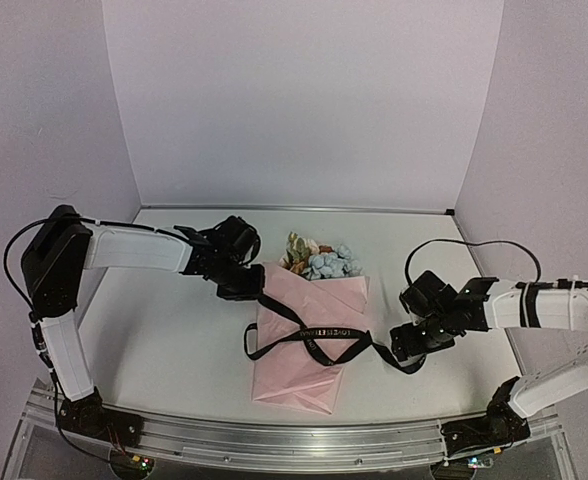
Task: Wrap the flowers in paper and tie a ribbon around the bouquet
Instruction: Cross the ribbon over the folded bouquet, then tie the ribbon around the folded bouquet.
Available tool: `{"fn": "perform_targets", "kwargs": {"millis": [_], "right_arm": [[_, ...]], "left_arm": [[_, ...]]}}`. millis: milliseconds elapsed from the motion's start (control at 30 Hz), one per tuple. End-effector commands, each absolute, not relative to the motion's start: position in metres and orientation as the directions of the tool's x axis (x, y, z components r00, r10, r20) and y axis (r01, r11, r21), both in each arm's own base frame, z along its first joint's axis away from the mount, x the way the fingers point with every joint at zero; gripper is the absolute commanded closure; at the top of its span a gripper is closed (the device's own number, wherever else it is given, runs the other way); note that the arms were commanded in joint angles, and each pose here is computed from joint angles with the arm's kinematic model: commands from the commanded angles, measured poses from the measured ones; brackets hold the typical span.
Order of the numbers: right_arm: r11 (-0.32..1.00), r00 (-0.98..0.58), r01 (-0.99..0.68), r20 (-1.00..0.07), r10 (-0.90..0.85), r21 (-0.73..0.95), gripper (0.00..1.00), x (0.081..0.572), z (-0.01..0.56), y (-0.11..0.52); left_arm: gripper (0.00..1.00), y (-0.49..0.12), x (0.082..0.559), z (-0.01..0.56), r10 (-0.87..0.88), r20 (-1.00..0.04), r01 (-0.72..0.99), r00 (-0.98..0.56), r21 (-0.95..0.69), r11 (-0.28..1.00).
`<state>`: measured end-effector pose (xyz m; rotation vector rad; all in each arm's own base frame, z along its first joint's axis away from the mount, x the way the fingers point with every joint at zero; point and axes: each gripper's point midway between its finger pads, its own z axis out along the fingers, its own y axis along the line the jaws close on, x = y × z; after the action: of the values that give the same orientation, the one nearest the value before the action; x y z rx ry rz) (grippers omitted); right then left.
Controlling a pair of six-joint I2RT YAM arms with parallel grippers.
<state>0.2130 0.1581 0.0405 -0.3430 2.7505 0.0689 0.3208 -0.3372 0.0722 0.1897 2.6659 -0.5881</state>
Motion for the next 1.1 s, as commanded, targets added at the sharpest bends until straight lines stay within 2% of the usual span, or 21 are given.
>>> {"fn": "perform_targets", "kwargs": {"millis": [0, 100, 267, 400, 533, 733, 800, 833, 933, 1033, 1067], "right_arm": [[0.993, -0.905, -0.035, -0.418, -0.079, -0.113, 0.16, 0.218, 0.061, 0.119], [0.989, -0.905, 0.082, -0.424, 0.021, -0.127, 0.15, 0.213, 0.062, 0.105], [0.975, -0.916, 0.2, -0.372, 0.151, -0.097, 0.15, 0.211, 0.05, 0.112], [0.957, -0.902, 0.272, -0.374, 0.217, -0.099, 0.17, 0.216, 0.042, 0.113], [0.931, -0.878, 0.349, -0.385, 0.284, -0.107, 0.21, 0.215, 0.032, 0.107], [0.903, -0.847, 0.426, -0.377, 0.374, -0.063, 0.33, 0.214, 0.011, 0.11], [0.896, -0.839, 0.44, -0.379, 0.389, -0.055, 0.44, 0.217, 0.009, 0.112], [0.893, -0.837, 0.447, -0.376, 0.398, -0.051, 0.54, 0.218, 0.009, 0.113], [0.884, -0.83, 0.466, -0.364, 0.423, -0.036, 0.73, 0.221, 0.009, 0.114], [0.88, -0.825, 0.474, -0.355, 0.439, -0.012, 1.0, 0.229, 0.014, 0.116], [0.882, -0.824, 0.472, -0.353, 0.443, 0.006, 1.0, 0.235, 0.019, 0.119]], "left_arm": [[0.96, -0.34, 0.334, 0.111, 0.027, -0.485, 0.246, -0.874, -0.392, 0.886], [0.96, -0.339, 0.334, 0.11, 0.029, -0.485, 0.247, -0.874, -0.393, 0.886], [0.97, -0.338, 0.332, 0.111, 0.028, -0.487, 0.251, -0.873, -0.399, 0.882], [0.97, -0.336, 0.331, 0.112, 0.02, -0.487, 0.247, -0.873, -0.407, 0.879], [0.97, -0.334, 0.329, 0.112, 0.016, -0.484, 0.244, -0.875, -0.411, 0.878], [0.97, -0.327, 0.322, 0.108, 0.006, -0.473, 0.232, -0.881, -0.421, 0.877], [0.97, -0.326, 0.321, 0.107, 0.004, -0.47, 0.23, -0.882, -0.424, 0.876], [0.97, -0.325, 0.32, 0.107, 0.002, -0.47, 0.228, -0.883, -0.426, 0.875], [0.97, -0.321, 0.319, 0.108, -0.005, -0.469, 0.223, -0.883, -0.429, 0.875], [0.98, -0.315, 0.318, 0.108, -0.014, -0.468, 0.211, -0.884, -0.426, 0.88], [0.99, -0.312, 0.319, 0.108, -0.018, -0.467, 0.205, -0.884, -0.424, 0.882]]}}
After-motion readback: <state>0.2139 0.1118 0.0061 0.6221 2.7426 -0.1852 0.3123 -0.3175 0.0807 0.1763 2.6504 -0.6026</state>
